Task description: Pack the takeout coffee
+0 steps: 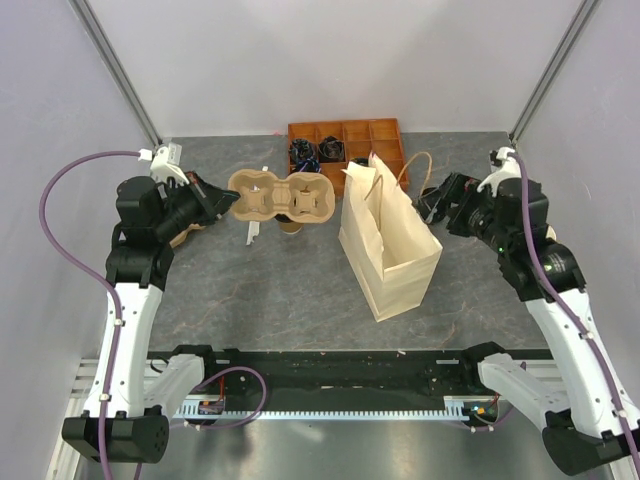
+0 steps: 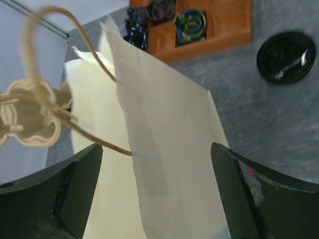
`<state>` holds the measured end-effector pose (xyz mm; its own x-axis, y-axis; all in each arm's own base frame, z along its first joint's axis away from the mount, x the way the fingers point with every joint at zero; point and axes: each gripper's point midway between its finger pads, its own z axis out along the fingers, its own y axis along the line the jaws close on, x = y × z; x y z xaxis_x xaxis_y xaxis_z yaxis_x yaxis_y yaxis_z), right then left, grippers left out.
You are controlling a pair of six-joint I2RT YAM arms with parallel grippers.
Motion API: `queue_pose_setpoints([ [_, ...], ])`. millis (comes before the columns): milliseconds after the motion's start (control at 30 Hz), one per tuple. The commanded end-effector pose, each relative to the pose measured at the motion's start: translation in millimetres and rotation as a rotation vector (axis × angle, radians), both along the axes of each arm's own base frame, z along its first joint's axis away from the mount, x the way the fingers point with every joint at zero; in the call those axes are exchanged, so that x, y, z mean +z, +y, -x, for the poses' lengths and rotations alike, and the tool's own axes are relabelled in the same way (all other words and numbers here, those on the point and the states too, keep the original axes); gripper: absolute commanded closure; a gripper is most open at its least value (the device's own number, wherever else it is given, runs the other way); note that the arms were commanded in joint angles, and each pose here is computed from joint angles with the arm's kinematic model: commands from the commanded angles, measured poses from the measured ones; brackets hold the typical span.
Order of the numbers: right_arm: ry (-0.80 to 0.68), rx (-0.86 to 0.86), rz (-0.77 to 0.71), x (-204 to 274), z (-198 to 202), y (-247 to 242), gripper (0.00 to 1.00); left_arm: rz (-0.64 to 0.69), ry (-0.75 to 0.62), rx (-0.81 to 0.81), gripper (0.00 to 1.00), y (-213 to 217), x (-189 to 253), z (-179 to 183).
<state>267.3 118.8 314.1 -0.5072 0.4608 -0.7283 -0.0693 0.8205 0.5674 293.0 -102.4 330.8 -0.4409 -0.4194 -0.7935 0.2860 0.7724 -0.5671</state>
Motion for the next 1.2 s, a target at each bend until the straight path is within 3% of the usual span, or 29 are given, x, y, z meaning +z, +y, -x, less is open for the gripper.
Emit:
queue_pose_setpoints([
  [0,-0.277,0.129,0.253,73,12,-12,0.02,-0.020,-0.070,-0.020,0.98,-1,15,-3],
  [200,-0.541,0.427,0.517,123,14,9,0.02,-0.026,-0.085,-0.034,0.98,-2,16,-1],
  [333,-0.432,0.487,0.539,106,-1,14,0.02,-0.027,-0.117,-0.043,0.98,-3,24,3],
  [467,-0.260,0.583,0.466,52,11,26,0.02,-0.028,-0.128,-0.055,0.98,-5,26,3],
  [733,-0.410,0.710,0.591,78,1,33,0.02,-0.036,-0.123,-0.101,0.98,-10,22,8],
  [1000,-0.619,0.673,0.738,140,-32,33,0.02,-0.040,-0.117,-0.104,0.98,-10,17,9],
  [1067,-0.657,0.682,0.732,152,-43,40,0.04,-0.042,-0.116,-0.100,0.98,-9,16,9],
  [1167,-0.654,0.715,0.723,149,-62,50,0.14,-0.043,-0.115,-0.099,0.98,-9,16,8],
])
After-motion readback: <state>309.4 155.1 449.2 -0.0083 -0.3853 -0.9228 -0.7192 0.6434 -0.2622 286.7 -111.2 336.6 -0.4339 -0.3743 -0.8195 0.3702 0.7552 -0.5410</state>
